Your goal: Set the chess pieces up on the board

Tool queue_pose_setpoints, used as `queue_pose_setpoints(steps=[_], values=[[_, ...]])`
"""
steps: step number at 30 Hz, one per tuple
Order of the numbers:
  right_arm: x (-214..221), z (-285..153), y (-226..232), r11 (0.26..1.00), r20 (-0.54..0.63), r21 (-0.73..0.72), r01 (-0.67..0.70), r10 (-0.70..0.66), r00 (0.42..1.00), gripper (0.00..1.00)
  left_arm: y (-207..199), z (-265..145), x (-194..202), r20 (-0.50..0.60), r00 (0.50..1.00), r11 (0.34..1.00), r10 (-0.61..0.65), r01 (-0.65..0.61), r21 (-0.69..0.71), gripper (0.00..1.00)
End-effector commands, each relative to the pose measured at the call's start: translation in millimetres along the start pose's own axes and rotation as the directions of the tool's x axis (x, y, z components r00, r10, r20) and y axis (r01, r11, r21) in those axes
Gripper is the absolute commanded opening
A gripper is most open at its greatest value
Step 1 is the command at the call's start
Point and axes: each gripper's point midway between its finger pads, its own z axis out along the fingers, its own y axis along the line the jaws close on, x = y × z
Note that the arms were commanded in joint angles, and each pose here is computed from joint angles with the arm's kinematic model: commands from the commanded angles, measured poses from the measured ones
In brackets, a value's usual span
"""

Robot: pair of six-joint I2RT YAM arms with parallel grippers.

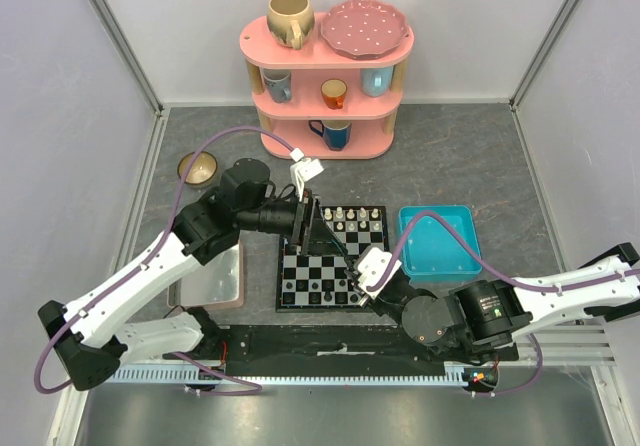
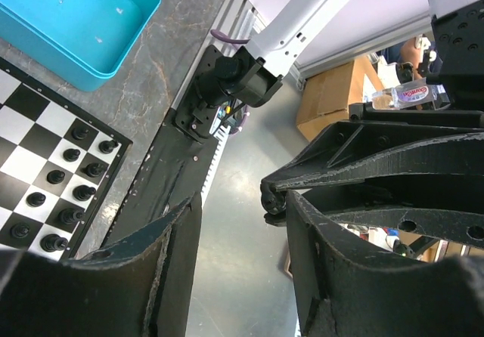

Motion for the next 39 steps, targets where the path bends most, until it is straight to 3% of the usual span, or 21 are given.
queue_pose_setpoints(steps=[1,39], values=[[-9,-1,0,0.999,0.028,0.005,-0.036,0.036,0.999,0.0,-10,2,-9,0.021,0.999,0.998,0.046,-0.047,0.028,0.55],[-8,1,0,0.999,0.032,0.022,-0.04,0.039,0.999,0.0,-42,1,-3,-0.006,0.998,0.987,0.066,-0.064,0.145,0.33]])
